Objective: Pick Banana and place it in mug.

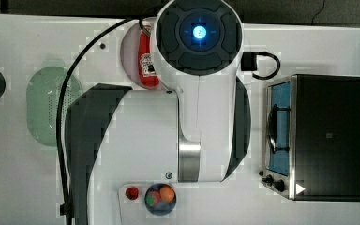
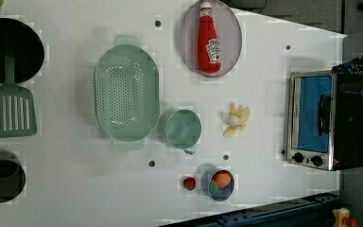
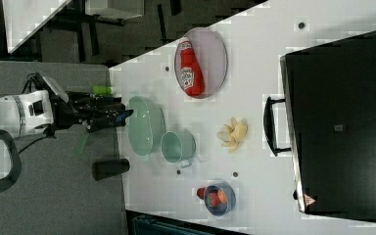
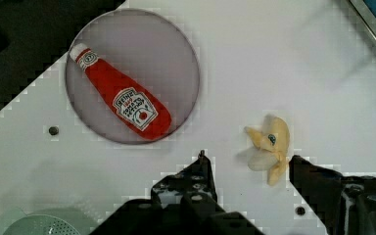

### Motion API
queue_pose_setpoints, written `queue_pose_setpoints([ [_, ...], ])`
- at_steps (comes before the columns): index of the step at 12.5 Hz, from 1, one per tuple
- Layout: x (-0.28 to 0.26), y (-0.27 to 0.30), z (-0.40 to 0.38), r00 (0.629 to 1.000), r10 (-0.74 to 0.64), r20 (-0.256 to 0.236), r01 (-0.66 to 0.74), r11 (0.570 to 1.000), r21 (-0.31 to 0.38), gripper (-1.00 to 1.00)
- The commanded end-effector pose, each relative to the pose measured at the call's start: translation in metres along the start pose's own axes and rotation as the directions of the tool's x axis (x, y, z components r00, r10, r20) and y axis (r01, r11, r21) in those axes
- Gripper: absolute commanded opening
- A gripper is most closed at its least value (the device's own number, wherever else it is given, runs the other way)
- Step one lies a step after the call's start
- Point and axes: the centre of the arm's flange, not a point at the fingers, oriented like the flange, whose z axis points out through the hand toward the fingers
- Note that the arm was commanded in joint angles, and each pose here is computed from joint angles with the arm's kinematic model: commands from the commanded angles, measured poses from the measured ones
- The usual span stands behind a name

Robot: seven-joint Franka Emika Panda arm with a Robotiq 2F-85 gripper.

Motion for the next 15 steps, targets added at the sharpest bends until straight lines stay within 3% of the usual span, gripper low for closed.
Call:
queue_pose_setpoints([
  [1,-0.102,0.128,-0.079,0.984,0.177,0.008,-0.176,0.981,-0.083,0.76],
  [2,-0.101,0.127,-0.071,0.984,0.177,0.018,-0.174,0.98,-0.094,0.98],
  [3,-0.099,0.125,-0.057,0.984,0.176,0.029,-0.172,0.979,-0.108,1.0],
  [15,-0.072,0.104,0.221,0.988,0.152,-0.016,-0.153,0.987,-0.046,1.0],
])
